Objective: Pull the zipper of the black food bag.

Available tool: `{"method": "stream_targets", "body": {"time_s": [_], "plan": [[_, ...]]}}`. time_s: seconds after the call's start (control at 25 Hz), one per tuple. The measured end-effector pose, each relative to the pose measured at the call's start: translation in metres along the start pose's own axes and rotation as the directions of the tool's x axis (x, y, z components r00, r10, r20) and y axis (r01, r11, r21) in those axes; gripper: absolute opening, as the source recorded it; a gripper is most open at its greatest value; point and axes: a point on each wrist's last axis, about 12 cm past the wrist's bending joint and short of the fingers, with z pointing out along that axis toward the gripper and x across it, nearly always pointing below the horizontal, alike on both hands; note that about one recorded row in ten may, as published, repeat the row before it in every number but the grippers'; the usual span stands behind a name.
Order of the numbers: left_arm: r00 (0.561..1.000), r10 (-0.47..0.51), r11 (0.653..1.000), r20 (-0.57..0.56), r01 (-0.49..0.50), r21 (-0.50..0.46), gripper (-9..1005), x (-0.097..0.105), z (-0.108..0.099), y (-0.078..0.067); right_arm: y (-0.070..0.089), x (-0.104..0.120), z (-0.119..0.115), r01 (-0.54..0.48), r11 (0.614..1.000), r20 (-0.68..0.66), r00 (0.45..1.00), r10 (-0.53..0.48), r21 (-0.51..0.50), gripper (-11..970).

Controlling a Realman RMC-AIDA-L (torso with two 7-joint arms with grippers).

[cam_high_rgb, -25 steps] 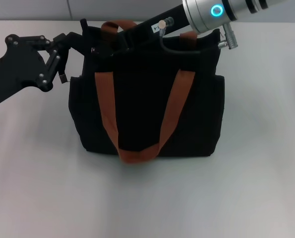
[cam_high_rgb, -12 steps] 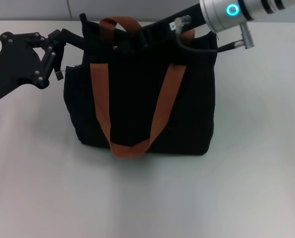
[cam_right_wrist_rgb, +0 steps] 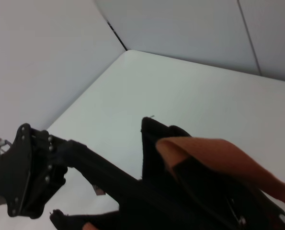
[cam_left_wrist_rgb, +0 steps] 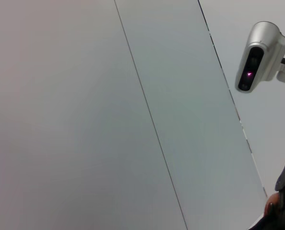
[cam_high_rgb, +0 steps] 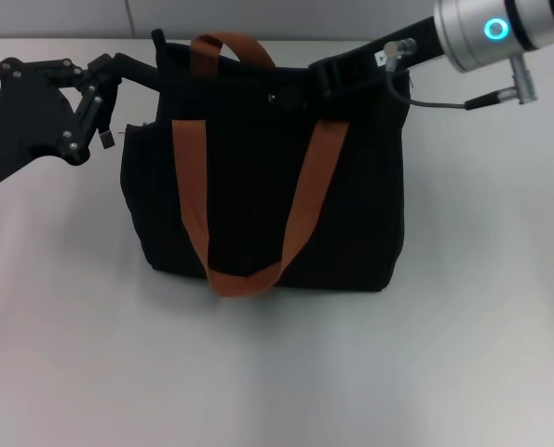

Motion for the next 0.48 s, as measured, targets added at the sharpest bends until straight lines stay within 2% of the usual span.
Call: {"method": "stream_targets", "body": {"time_s": [0.24, 0.48], "plan": [[1.0, 0.002, 1.0, -0.001, -0.002, 0.0, 149, 0.0, 0.0, 0.001, -0.013, 0.013, -0.022, -0.047, 0.996, -0.011, 0.999, 0.048, 0.072, 2], [1.0, 0.003, 1.0, -0.004, -0.003, -0.002, 153, 0.0, -0.001, 0.001, -0.022, 0.019, -0.039, -0.084, 0.992, 0.024, 0.996, 0.082, 0.095, 2]]}}
